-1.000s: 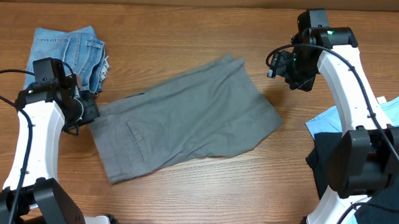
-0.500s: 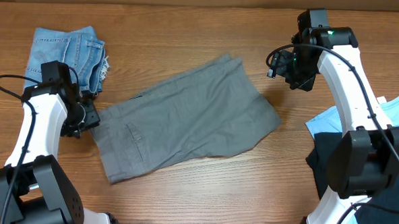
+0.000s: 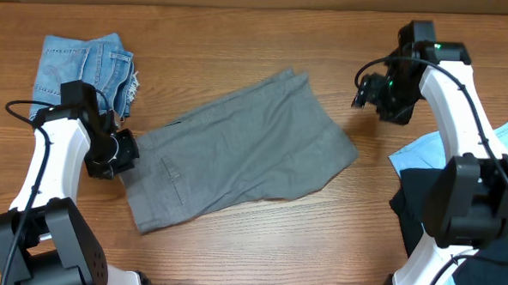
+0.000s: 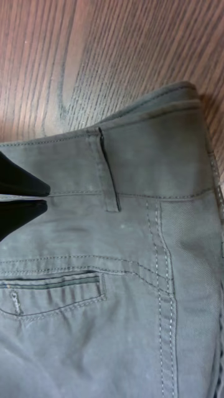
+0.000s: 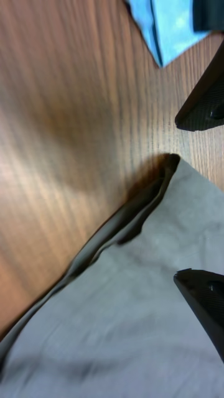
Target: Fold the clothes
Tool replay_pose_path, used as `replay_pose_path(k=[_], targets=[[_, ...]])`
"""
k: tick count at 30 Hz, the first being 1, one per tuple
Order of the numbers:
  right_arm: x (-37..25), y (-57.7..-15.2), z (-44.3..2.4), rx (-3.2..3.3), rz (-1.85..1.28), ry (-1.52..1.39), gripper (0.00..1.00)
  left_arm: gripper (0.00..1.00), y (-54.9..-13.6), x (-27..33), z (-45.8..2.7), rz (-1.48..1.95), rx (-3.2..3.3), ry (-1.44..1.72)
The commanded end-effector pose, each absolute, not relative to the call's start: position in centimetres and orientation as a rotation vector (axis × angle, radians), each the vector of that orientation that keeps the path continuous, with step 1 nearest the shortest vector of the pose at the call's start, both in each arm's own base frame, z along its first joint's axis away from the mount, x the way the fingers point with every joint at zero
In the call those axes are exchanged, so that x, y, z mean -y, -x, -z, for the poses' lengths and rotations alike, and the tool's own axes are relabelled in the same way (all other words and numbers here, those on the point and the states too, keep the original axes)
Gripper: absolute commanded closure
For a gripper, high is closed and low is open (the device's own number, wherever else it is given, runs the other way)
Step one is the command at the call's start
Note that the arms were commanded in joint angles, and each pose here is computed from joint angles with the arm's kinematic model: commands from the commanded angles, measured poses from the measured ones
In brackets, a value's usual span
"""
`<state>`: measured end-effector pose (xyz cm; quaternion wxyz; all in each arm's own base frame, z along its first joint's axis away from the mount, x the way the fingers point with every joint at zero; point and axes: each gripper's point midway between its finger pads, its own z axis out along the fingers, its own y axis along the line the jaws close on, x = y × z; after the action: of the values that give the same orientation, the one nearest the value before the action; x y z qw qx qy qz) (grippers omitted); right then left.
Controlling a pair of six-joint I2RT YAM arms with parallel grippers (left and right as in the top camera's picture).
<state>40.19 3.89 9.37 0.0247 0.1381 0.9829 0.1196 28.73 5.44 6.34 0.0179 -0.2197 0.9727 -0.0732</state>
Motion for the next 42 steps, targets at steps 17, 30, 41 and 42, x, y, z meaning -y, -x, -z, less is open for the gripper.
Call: replay_pose_path(k=[17, 30, 41, 42], targets=[[-6.8, -33.7, -0.8, -3.208, -0.628, -0.400, 0.40, 0.87, -24.8, -5.9, -0.1, 0.065, -3.076, 0.636], [0.7, -33.3, -2.0, -3.161, -0.258, -0.810, 0.96, 0.68, -27.0, -6.5, -0.2, 0.056, -2.978, 0.635], [1.7, -33.2, -8.9, -3.005, -0.356, -0.792, 0.39, 0.08, -27.3, -4.5, -0.7, 0.240, -2.983, 0.626], [1.3, -33.4, -9.8, -2.984, -0.404, -0.748, 0.38, 0.05, -27.2, -4.1, -0.7, 0.271, -2.987, 0.626]])
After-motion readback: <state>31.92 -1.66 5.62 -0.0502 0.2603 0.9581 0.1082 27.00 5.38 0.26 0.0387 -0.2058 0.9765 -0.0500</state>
